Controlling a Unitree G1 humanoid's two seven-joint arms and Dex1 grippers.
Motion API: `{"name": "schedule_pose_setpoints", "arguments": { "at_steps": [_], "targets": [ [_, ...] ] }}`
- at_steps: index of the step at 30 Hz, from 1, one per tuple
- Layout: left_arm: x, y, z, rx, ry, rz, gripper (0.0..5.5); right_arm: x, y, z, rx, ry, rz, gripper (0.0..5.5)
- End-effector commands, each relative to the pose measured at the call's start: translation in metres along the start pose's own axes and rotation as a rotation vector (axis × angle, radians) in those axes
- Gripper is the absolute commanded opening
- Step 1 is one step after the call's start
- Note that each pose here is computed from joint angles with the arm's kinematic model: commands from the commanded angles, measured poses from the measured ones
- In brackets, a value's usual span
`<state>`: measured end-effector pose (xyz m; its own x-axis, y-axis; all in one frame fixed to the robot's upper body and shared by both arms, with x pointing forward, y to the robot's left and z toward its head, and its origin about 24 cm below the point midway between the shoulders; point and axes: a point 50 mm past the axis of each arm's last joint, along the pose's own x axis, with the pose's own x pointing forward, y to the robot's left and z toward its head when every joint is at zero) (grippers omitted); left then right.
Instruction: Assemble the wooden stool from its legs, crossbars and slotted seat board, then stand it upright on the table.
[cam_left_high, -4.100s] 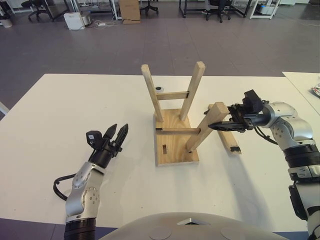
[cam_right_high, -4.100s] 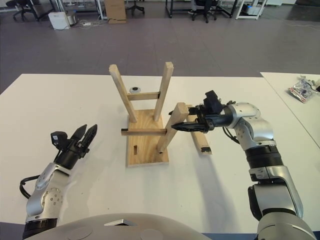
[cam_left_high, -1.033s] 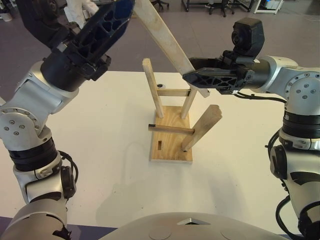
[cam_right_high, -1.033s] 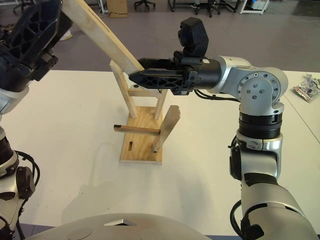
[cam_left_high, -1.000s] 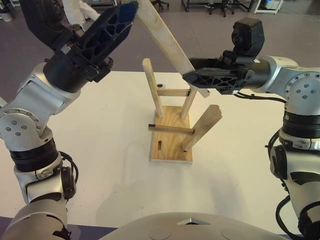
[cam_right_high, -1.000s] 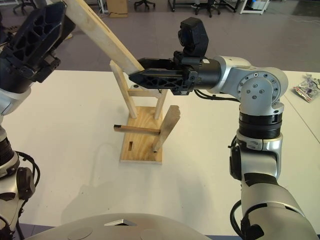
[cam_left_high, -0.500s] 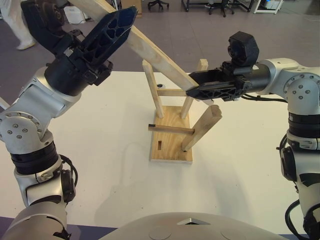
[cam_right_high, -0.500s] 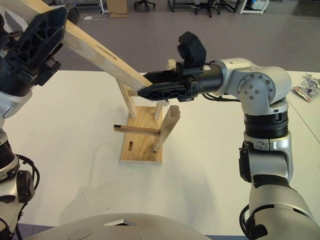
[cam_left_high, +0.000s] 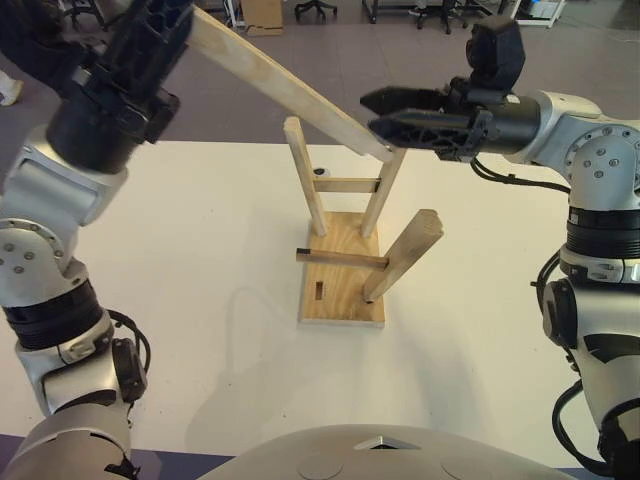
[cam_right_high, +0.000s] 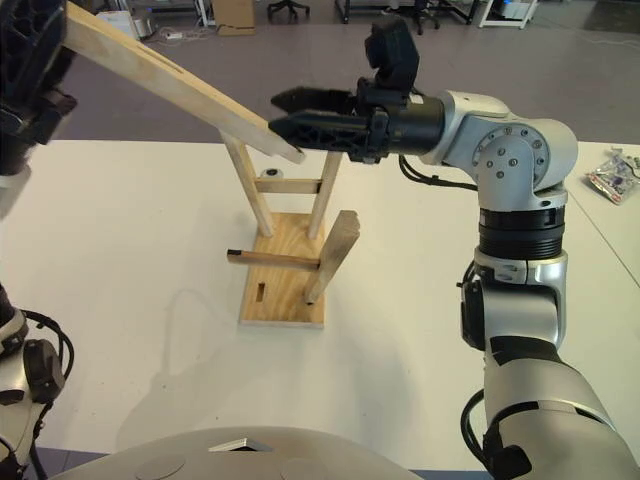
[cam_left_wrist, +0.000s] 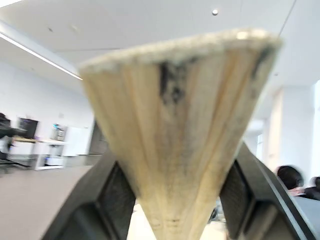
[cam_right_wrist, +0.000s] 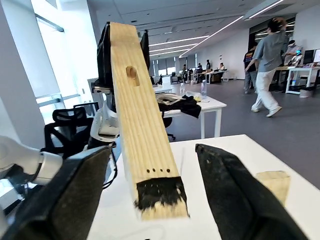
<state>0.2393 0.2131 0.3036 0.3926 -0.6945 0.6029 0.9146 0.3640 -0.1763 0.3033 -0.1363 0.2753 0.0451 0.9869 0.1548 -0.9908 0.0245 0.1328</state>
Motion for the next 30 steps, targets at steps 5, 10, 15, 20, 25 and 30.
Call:
{"name": "schedule_pose_setpoints", "arguments": {
  "at_steps": [5, 10, 15, 20, 25, 30],
  "targets": [
    [-0.051, 0.032, 0.042, 0.310, 0.150, 0.363, 2.04, -0.068, -0.008, 0.027, -0.180, -0.179, -0.400, 3.17],
    [-0.108, 0.033, 0.016, 0.323, 0.221, 0.239, 2.04, -0.115, -0.001, 0.000, -0.153, -0.173, -0.620, 3.17],
    [-0.131, 0.041, -0.039, 0.267, 0.440, 0.029, 2.04, -0.143, -0.003, -0.084, 0.032, 0.001, -0.778, 3.17],
    [-0.129, 0.046, -0.076, 0.202, 0.494, -0.154, 2.04, -0.148, 0.009, -0.177, 0.247, 0.254, -0.744, 3.17],
    [-0.115, 0.051, -0.095, 0.179, 0.503, -0.267, 2.04, -0.139, 0.025, -0.236, 0.347, 0.460, -0.651, 3.17],
    [-0.105, 0.049, -0.104, 0.141, 0.492, -0.325, 2.04, -0.131, 0.026, -0.248, 0.369, 0.470, -0.625, 3.17]
  ]
}}
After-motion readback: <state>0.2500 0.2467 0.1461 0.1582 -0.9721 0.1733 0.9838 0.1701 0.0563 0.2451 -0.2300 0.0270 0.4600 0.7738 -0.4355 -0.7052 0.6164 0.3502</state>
